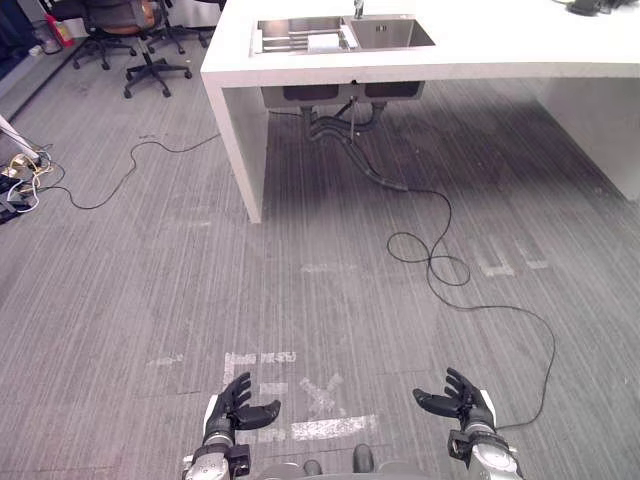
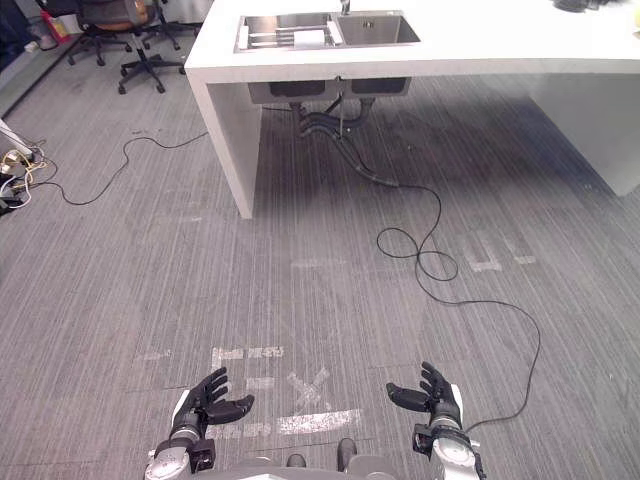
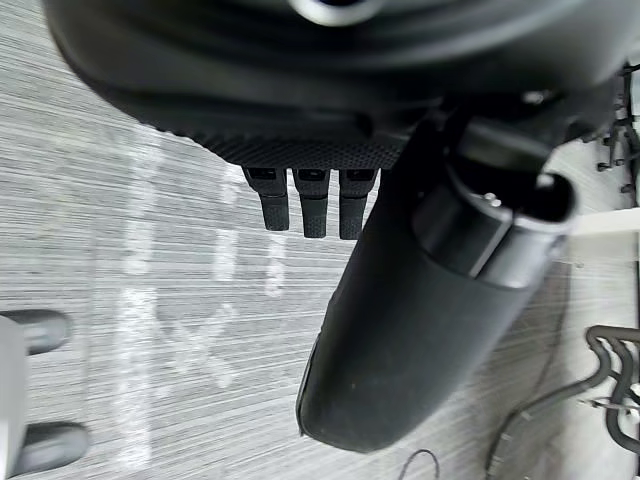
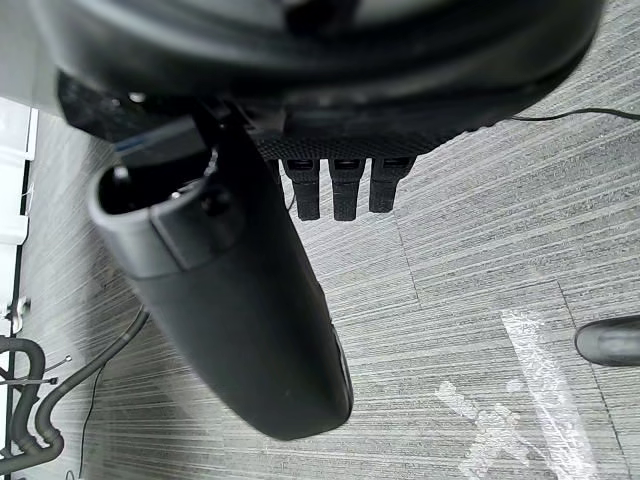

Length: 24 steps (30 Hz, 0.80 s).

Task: Walk over to the sink, pick up the cup, carry it to the dishwasher, place the cup inside the dishwasher, then close the dishwasher door

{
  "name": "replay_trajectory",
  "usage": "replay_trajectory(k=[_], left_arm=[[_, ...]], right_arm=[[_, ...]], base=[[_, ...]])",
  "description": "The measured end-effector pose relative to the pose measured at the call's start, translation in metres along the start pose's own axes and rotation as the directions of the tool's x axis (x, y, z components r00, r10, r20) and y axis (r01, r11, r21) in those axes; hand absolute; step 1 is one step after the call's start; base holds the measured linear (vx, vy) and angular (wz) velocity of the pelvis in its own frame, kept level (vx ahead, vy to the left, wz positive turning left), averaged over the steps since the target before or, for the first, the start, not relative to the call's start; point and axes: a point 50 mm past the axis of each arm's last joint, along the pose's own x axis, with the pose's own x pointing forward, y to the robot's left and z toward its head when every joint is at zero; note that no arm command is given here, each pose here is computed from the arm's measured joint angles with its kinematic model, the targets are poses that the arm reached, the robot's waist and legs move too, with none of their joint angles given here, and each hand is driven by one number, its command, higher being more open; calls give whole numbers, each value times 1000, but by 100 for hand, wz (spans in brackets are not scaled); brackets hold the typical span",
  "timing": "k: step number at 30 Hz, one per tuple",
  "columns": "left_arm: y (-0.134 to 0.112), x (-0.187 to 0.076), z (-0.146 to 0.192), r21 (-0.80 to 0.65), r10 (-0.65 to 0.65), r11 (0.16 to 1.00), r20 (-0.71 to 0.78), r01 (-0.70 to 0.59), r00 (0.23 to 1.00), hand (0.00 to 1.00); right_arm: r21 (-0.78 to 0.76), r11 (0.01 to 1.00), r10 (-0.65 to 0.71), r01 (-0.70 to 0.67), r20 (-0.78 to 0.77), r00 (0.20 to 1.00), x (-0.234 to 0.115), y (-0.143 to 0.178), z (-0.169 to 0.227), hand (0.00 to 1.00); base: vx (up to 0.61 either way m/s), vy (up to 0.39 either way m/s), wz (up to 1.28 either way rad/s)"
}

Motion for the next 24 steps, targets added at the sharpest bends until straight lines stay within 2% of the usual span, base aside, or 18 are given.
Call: replay_trajectory(k=[8, 11, 15, 18, 21, 24], left_arm=[[-11, 3, 19, 9, -35, 999, 65, 35, 997, 90], [-14, 10, 30, 0, -37, 999, 92, 37, 995, 90], [-22, 16, 27, -7, -47, 999, 57, 47, 997, 90], [-34, 11, 24, -67, -58, 996, 59, 62, 997, 90], [-42, 7, 35, -94, -74, 992, 117, 85, 990, 90], [-40, 4, 38, -109, -67, 991, 143, 83, 987, 90]], right_arm=[[14, 999, 40, -40, 53, 998, -2, 15, 12, 90], [2, 999, 42, -42, 57, 997, 4, 15, 19, 90], [-22, 1000, 23, -22, 33, 999, 8, 8, 18, 90], [-24, 999, 40, -40, 24, 999, -1, 13, 7, 90], [43, 998, 51, -55, 86, 995, -5, 23, 17, 90], [48, 996, 65, -69, 96, 993, -5, 30, 20, 90]], base=[[263, 18, 15], [497, -140, 34], [553, -192, 14], [577, -205, 26], [344, -84, -21], [264, 46, -25]])
